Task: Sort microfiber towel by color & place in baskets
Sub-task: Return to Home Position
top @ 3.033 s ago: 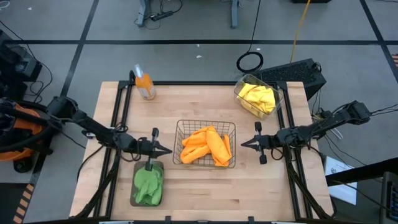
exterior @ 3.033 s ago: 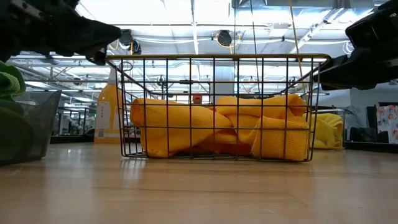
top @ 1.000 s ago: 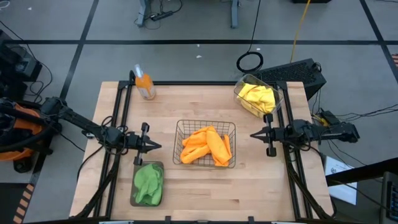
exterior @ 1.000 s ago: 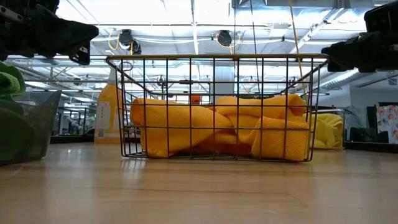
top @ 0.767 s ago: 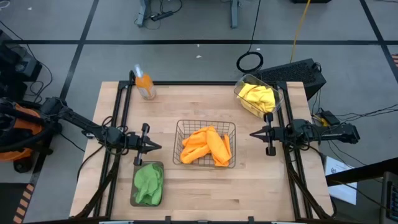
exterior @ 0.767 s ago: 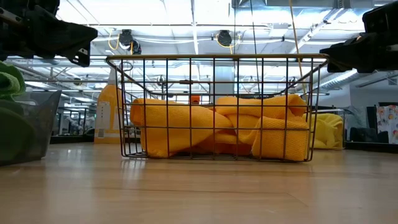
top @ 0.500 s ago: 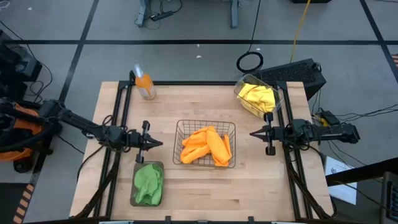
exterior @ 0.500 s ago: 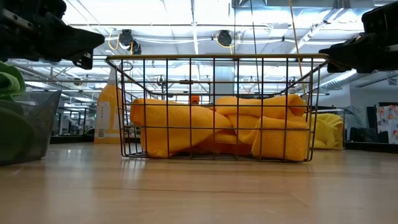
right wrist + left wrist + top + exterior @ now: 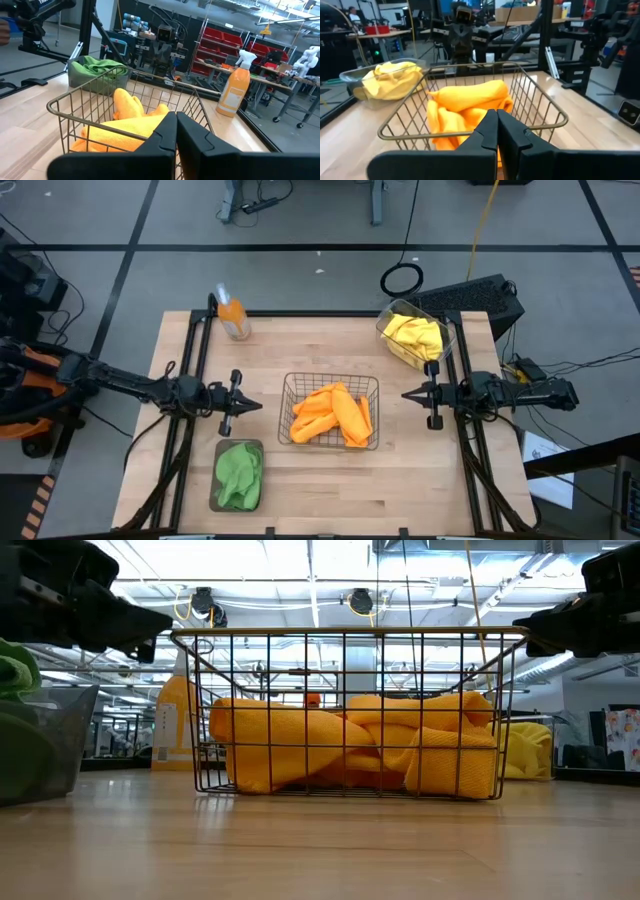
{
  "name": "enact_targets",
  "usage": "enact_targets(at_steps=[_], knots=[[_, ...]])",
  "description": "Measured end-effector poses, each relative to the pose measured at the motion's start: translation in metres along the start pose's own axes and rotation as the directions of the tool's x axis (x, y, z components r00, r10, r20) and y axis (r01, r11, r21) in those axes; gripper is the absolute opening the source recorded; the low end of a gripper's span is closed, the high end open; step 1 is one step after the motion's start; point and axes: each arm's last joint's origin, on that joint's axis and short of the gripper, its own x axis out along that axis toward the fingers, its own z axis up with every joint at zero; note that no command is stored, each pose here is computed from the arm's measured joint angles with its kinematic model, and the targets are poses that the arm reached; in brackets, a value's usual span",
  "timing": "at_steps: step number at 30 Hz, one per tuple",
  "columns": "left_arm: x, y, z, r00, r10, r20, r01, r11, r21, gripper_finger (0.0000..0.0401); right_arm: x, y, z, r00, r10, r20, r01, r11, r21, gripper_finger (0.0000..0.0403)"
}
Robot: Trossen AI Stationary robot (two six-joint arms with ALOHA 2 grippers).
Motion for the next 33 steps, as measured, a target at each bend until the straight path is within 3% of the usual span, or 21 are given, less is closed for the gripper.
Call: enact_targets(at_steps=[11,23,33], knots=[[-0.015,-0.001,0.008,0.997,-0.034,0.064,0.032,0.999,0.023,0.0001,0.0,0.0,0.0,1.0,-0.001,0.0,0.001,1.0,0.0,0.0002],[-0.03,-0.001,0.004,0.998,-0.04,0.051,0.04,0.999,0.008,0.0001,0.0,0.0,0.0,1.0,-0.001,0.0,0.001,1.0,0.0,0.0002],[-0.035,0.001,0.003,0.999,0.029,0.045,-0.029,1.0,0.002,0.0001,0.0,0.0,0.0,1.0,-0.003,0.001,0.003,1.0,0.0,0.0002]])
